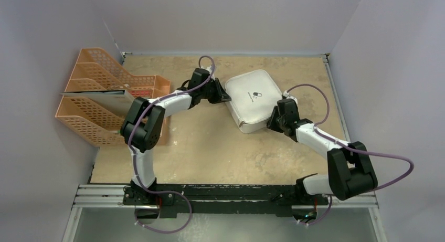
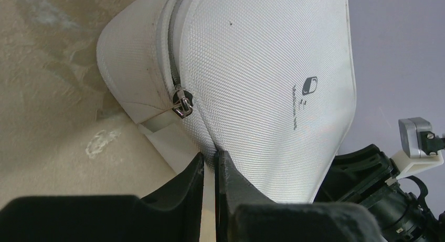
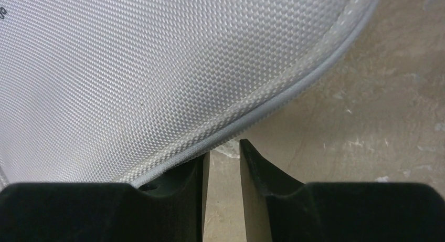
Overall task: Organize the medicine kit
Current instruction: Adjust the medicine box at the center of the board.
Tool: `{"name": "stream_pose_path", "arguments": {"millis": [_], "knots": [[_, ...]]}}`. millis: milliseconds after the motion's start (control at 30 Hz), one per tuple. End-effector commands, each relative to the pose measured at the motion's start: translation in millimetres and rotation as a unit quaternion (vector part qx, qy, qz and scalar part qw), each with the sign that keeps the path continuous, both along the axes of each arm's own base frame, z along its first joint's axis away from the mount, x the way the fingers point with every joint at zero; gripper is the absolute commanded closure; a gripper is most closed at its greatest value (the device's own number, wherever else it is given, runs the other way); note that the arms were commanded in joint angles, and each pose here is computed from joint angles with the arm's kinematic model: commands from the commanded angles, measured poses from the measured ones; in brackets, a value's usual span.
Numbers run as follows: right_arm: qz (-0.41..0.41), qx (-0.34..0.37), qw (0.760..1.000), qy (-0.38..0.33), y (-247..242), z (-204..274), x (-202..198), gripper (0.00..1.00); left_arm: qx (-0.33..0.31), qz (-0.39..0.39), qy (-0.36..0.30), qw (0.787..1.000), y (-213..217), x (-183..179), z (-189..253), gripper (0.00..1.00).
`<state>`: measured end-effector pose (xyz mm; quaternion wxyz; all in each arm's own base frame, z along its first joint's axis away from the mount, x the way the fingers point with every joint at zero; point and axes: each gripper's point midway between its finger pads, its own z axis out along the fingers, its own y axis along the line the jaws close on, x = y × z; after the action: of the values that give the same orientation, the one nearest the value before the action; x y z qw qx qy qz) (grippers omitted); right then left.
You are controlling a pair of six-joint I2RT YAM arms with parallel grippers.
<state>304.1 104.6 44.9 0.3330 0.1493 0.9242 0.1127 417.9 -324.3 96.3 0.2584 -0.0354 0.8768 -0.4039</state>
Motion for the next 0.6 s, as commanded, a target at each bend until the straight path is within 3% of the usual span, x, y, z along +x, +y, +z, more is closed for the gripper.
{"name": "stream_pose_path", "arguments": {"millis": [0,333,567], "knots": [[0.074,0.038,0.994,-0.077,32,40,38,0.69,0.017,-0.006,0.051,0.999,7,-36,-20,0.91],[0.142,0.076,0.983,-0.09,64,46,60,0.68,0.036,0.004,0.046,0.998,14,-62,-19,0.86],[0.125,0.061,0.988,-0.062,54,50,48,0.66,0.041,0.012,0.04,0.998,18,-69,-15,0.83]]}}
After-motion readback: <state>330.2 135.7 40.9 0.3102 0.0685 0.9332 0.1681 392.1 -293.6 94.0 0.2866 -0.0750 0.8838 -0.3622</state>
